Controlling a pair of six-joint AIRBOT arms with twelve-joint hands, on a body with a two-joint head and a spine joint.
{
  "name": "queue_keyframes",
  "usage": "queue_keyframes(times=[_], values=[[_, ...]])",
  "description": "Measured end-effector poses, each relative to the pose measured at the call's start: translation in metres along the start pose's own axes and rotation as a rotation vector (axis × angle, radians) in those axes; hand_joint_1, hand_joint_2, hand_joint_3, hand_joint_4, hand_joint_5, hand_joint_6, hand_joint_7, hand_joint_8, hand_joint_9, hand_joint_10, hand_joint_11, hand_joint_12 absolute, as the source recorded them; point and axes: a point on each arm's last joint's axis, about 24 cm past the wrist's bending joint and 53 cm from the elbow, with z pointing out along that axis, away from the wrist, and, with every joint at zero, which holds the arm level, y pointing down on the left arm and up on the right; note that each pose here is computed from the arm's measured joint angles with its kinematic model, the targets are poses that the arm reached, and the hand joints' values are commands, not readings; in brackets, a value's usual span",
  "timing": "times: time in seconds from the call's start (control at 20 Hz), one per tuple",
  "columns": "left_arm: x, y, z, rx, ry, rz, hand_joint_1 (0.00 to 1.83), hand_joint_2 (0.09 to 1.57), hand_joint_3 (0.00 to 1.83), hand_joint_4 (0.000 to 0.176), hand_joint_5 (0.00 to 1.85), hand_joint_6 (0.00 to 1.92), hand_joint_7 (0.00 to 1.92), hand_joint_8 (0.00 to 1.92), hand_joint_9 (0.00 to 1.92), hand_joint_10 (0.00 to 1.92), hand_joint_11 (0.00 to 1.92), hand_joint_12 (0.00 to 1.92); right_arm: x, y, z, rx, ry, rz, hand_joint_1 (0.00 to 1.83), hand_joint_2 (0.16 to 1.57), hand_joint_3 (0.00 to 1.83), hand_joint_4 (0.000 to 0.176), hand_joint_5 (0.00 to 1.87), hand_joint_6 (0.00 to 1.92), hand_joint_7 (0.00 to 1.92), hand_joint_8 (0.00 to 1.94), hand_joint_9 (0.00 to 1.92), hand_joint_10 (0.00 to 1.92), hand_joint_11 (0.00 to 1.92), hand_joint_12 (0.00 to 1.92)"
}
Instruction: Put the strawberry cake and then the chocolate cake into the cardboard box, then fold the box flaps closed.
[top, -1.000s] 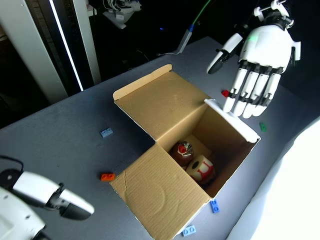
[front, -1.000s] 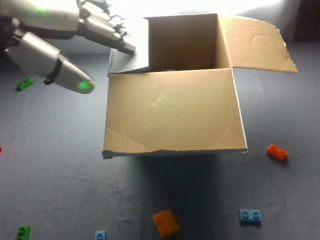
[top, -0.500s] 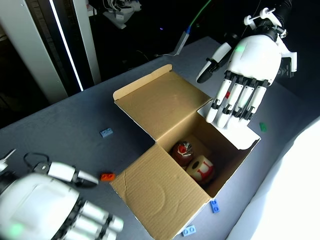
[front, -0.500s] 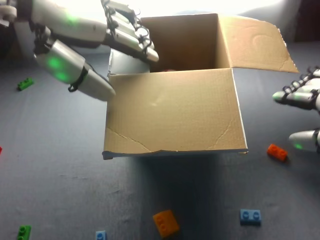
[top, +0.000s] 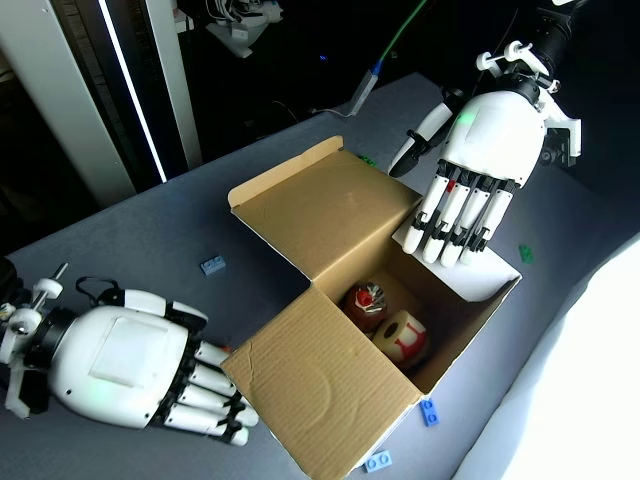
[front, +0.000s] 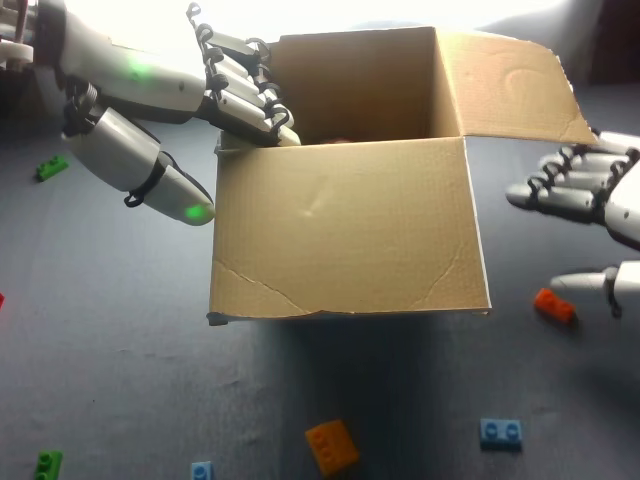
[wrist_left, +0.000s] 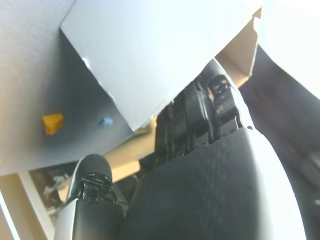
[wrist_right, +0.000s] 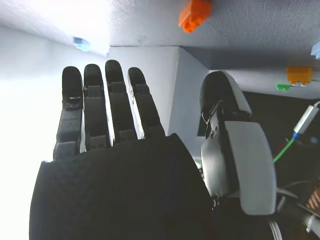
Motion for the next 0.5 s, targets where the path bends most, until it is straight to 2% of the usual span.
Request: queue_keyframes(times=[0.1,0.3,0.4,0.5], values=[[0.004,0.001,0.001,-0.001,0.007,0.001,0.0,1.2,0.0,0.02,0.25,0.0,0.25,0.0,0.28,0.0,0.0,0.93,-0.012,0.007,-0.001,-0.03,-0.051,-0.001,0.0,1.28,0.0,0.0,0.17,0.0,0.23,0.01,0.2,0.01,0.0,0.56],[0.005,0.002,0.0,-0.004,0.01,-0.001,0.0,1.19,0.0,0.022,0.24,0.0,0.25,0.0,0.28,0.0,0.0,0.94,-0.031,0.009,-0.002,-0.04,-0.096,-0.009,0.0,1.28,0.0,0.0,0.19,0.01,0.24,0.0,0.21,0.01,0.0,0.59],[-0.002,0.001,-0.002,0.003,-0.001,0.0,0.0,1.19,0.0,0.018,0.23,0.0,0.24,0.0,0.27,0.0,0.0,0.94,-0.046,0.011,-0.004,-0.047,-0.137,-0.022,0.0,1.28,0.0,0.0,0.18,0.0,0.23,0.0,0.21,0.01,0.0,0.59],[-0.011,0.004,-0.007,-0.007,-0.021,-0.006,0.0,1.18,0.0,0.025,0.23,0.0,0.26,0.0,0.29,0.01,0.0,0.99,-0.052,0.015,-0.005,-0.053,-0.148,-0.02,0.0,1.28,0.0,0.0,0.19,0.0,0.25,0.0,0.22,0.01,0.0,0.64]])
